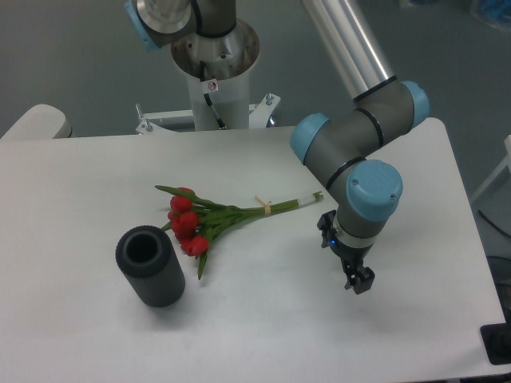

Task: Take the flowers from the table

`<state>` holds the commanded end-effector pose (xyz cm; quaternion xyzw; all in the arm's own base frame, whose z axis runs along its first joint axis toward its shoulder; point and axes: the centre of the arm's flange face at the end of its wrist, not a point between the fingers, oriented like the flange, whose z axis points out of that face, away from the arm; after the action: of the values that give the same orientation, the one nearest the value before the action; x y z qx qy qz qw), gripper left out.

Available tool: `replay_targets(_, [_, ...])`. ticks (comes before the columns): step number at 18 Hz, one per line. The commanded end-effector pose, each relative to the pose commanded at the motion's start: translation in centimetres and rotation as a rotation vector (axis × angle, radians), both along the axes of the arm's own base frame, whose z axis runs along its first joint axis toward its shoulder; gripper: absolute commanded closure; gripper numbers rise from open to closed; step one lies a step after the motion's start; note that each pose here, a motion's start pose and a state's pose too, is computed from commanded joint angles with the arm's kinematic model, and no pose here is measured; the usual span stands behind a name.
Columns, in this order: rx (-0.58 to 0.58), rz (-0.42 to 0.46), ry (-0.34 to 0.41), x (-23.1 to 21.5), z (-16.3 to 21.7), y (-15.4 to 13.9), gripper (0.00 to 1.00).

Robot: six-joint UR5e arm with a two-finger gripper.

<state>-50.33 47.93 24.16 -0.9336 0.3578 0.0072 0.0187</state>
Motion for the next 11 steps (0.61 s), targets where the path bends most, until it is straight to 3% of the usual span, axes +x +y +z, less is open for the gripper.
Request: replay_targets(11, [-0.001,0.008,-0.002,1.3,1.3,-0.4,0.0])
